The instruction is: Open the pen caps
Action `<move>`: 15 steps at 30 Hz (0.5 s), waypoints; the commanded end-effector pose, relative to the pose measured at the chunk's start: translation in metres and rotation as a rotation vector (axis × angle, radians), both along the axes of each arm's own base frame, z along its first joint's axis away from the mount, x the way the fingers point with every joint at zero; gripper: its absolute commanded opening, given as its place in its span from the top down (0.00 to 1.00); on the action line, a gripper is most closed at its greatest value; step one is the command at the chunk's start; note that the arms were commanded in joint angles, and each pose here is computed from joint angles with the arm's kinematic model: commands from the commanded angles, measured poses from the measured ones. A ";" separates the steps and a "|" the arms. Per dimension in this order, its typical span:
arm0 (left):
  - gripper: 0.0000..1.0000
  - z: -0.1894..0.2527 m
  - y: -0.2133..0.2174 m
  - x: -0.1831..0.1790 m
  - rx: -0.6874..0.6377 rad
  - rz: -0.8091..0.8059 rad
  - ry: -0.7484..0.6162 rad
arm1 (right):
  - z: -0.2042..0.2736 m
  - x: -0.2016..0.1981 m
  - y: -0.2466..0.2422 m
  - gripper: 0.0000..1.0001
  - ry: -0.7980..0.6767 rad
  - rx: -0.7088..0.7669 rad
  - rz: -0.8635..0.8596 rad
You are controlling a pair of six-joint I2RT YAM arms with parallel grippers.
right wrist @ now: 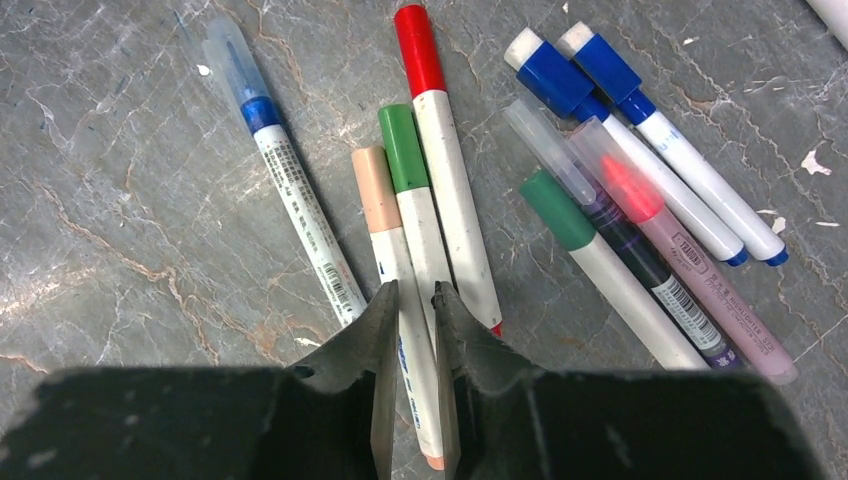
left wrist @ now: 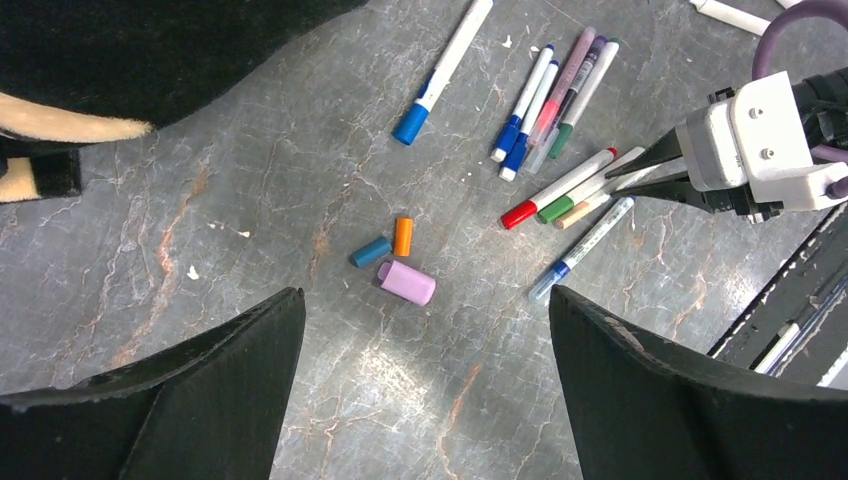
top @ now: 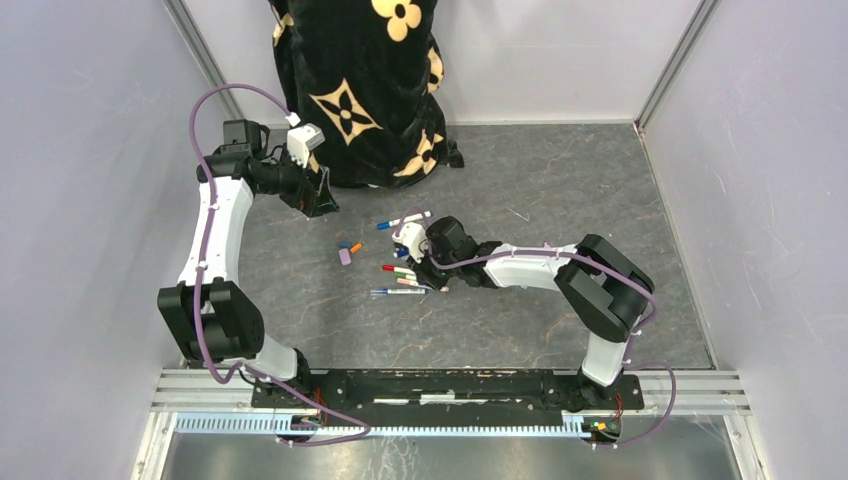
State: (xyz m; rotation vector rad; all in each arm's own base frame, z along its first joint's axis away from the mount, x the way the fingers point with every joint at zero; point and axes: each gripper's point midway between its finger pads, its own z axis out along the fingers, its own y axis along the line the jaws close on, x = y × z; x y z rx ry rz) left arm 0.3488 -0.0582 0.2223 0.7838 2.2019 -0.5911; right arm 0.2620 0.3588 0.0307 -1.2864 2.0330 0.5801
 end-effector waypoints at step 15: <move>0.04 0.008 -0.015 -0.012 -0.058 -0.097 -0.001 | -0.012 -0.012 -0.050 0.70 -0.028 -0.082 -0.042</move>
